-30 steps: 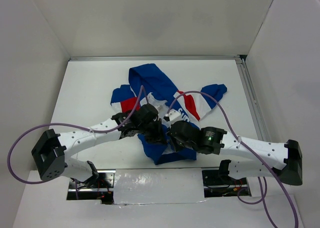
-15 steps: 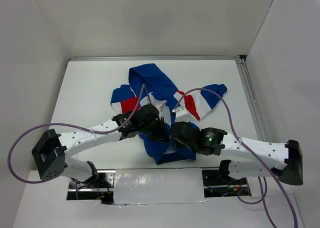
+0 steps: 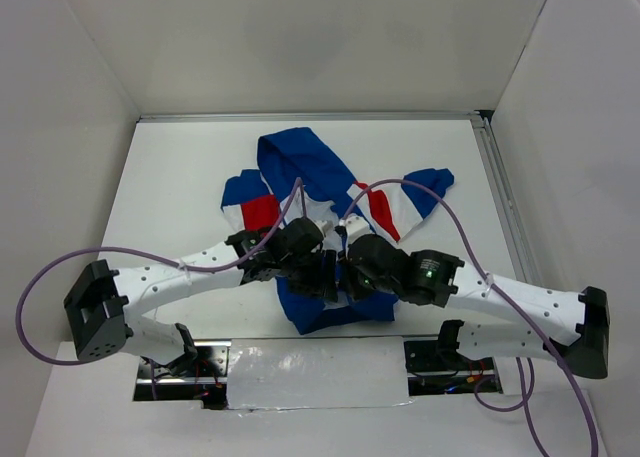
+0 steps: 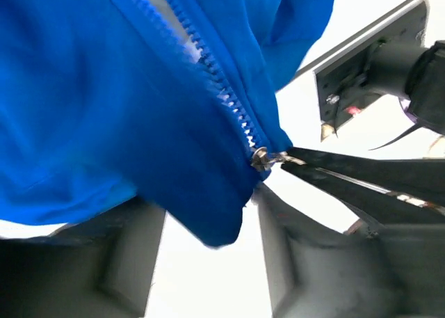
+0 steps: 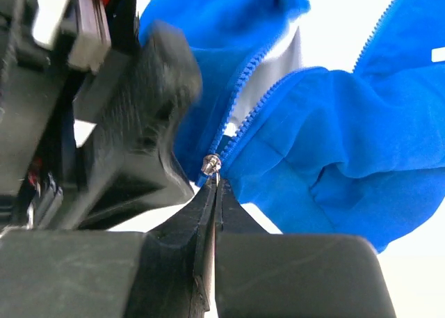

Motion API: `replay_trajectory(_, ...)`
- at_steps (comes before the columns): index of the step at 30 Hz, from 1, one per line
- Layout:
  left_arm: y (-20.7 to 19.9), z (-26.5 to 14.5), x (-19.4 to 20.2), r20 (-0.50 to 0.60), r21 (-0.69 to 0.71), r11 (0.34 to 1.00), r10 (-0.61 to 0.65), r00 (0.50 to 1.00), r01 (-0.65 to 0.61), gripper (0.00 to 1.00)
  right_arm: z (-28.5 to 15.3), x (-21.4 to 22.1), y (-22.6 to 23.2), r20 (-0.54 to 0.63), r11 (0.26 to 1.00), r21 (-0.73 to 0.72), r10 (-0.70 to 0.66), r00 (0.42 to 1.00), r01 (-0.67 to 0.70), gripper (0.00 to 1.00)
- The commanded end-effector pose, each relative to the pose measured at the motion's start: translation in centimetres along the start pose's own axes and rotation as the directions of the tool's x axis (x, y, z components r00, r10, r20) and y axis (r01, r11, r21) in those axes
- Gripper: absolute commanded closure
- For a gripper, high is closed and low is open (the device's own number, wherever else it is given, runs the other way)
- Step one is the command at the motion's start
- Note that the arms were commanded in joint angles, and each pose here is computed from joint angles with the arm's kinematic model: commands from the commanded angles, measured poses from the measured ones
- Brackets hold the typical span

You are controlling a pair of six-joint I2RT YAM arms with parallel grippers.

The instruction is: Zip up the jacket

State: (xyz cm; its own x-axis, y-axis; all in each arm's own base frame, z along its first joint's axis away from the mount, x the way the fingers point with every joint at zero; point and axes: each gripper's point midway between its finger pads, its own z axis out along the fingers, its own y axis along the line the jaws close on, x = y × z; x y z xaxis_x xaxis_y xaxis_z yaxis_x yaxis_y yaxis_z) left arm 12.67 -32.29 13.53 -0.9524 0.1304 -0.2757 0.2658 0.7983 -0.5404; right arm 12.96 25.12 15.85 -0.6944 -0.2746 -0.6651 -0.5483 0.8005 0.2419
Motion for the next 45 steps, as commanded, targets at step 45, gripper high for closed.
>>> replay_trajectory(45,-0.5,-1.3,-2.0,0.247,-0.145,0.712,0.699,0.671,-0.687,0.01,-1.9,-4.5,0.1,-0.055,0.946,-0.295,0.126,0.991,-0.137,1.0)
